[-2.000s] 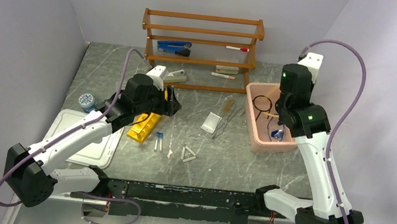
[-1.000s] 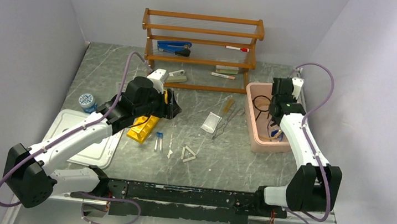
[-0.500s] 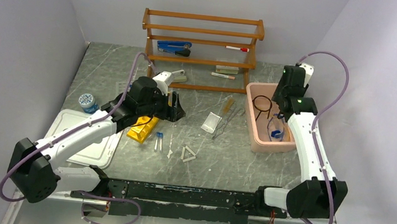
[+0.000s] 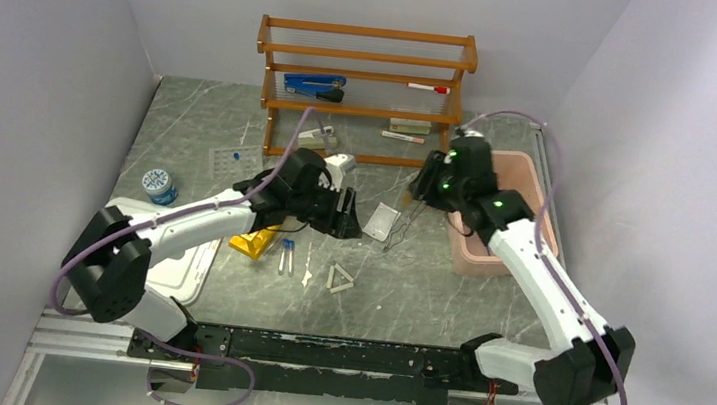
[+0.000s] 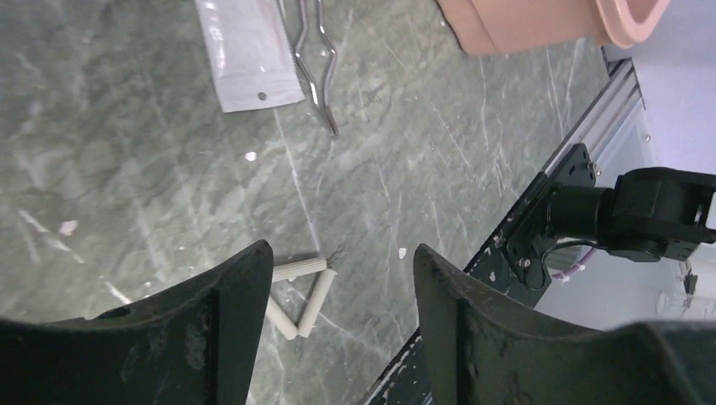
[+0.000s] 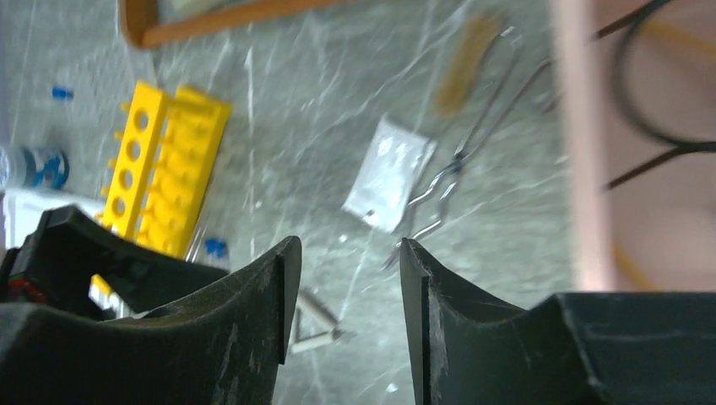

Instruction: Organize the chemistry lab equipment

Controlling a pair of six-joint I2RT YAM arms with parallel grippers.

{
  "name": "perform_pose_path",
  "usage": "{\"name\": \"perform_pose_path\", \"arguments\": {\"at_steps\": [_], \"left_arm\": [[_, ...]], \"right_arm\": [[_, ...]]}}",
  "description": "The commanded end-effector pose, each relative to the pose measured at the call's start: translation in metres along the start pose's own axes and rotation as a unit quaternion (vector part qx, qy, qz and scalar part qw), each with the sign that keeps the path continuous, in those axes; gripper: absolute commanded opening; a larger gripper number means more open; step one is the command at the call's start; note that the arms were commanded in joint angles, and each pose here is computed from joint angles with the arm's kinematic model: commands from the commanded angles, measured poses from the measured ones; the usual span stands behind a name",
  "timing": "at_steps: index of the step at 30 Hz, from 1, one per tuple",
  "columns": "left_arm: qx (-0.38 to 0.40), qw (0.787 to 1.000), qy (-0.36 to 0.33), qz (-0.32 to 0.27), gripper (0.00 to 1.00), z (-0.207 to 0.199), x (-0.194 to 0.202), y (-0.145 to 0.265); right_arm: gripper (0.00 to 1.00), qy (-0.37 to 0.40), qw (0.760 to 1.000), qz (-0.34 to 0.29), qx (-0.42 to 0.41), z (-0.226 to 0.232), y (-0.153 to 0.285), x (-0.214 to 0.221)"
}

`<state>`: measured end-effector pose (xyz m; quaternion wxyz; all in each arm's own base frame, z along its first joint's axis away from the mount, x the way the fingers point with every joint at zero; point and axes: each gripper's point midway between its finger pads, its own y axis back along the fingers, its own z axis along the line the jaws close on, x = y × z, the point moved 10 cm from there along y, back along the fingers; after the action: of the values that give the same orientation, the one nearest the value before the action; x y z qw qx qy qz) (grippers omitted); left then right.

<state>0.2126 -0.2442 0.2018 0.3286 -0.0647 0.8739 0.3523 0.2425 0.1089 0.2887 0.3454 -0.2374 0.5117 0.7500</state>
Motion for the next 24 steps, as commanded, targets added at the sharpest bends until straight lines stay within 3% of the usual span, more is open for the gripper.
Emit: {"name": "perform_pose_path", "arguments": {"at_steps": [1,13,18,24], "left_arm": [[-0.024,0.999,0.008,-0.023,0.65,-0.013,-0.013,-0.007],[-0.142,0.977,0.029,-0.159,0.70,-0.003,-0.019,0.041],[-0.154,0.974,0.028,-0.162,0.71,-0.001,-0.019,0.047],[-0.153,0.975,0.026,-0.156,0.71,0.002,-0.016,0.048]], "right_arm": [[0.50,-0.029,0.998,0.044,0.019,0.029,-0.024,0.037],[0.46,-0.064,0.974,0.125,0.180,0.026,-0.076,0.126],[0.45,-0.075,0.963,0.163,0.202,0.018,-0.092,0.159],[0.45,-0.080,0.964,0.172,0.188,0.024,-0.105,0.168]]}}
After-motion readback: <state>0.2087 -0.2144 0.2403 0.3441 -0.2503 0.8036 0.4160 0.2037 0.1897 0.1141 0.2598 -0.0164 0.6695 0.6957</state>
